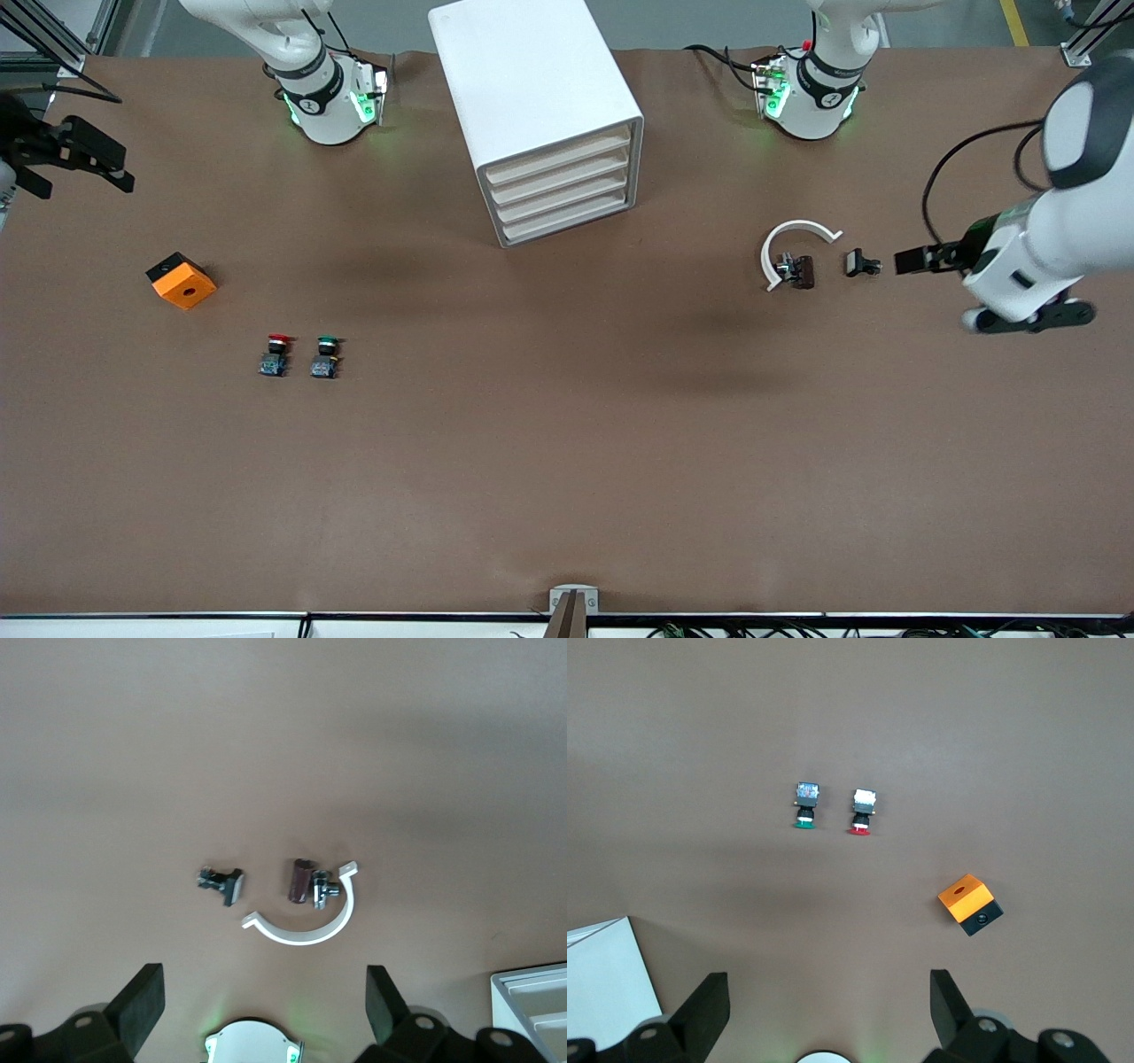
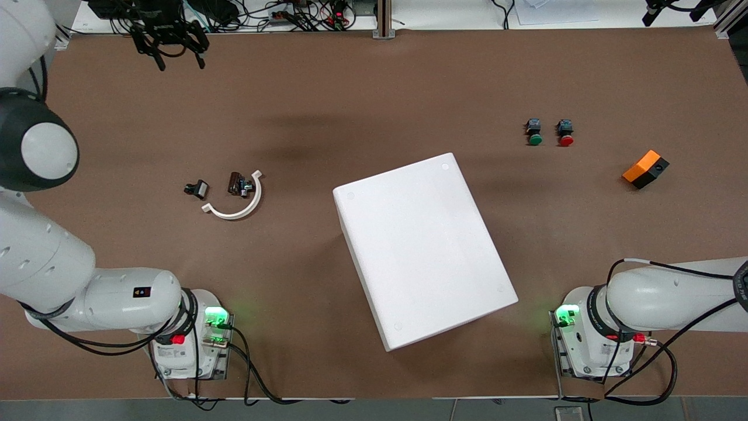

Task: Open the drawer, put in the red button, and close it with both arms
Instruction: 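Reach the left gripper toward the drawer handle while the right gripper reaches buttons, then grasp the drawer handle with the left gripper while the right gripper grasps the red button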

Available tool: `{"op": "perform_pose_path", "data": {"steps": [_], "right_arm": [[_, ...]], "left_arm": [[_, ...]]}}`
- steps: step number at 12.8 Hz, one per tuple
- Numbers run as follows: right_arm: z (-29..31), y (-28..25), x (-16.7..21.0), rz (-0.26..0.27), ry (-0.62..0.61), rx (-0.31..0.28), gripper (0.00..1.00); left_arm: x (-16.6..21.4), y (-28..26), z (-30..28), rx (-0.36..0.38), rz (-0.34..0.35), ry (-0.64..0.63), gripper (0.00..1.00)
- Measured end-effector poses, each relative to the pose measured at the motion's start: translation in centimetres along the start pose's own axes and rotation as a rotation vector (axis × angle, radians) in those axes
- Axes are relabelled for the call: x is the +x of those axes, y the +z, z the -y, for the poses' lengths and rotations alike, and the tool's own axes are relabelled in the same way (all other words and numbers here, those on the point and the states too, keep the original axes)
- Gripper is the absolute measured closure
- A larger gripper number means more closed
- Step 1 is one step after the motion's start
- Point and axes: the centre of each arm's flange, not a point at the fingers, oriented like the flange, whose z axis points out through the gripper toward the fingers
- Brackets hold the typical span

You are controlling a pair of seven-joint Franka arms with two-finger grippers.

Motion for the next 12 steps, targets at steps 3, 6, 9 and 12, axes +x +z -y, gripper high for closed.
{"op": "perform_pose_path", "data": {"steps": [3,6,9,12], "right_arm": [[0.6,3.0,2.2,0.05,-0.013,0.001,0.0],[0.5,7.7,4.7,0.132,-0.014,0.003,0.0],[-0.5,14.3,7.8,0.202,0.0,0.001,0.0],[-2.0,20.8,10.3,0.216,0.019,-0.003,0.0]], "left_arm": [[2.8,4.9,-3.9,-0.004,0.056,-0.18,0.0],[4.7,10.4,-7.8,0.034,0.128,-0.346,0.0],[5.0,15.7,-13.7,0.066,0.187,-0.598,0.0],[3.2,19.6,-20.2,0.095,0.279,-0.848,0.0]]}}
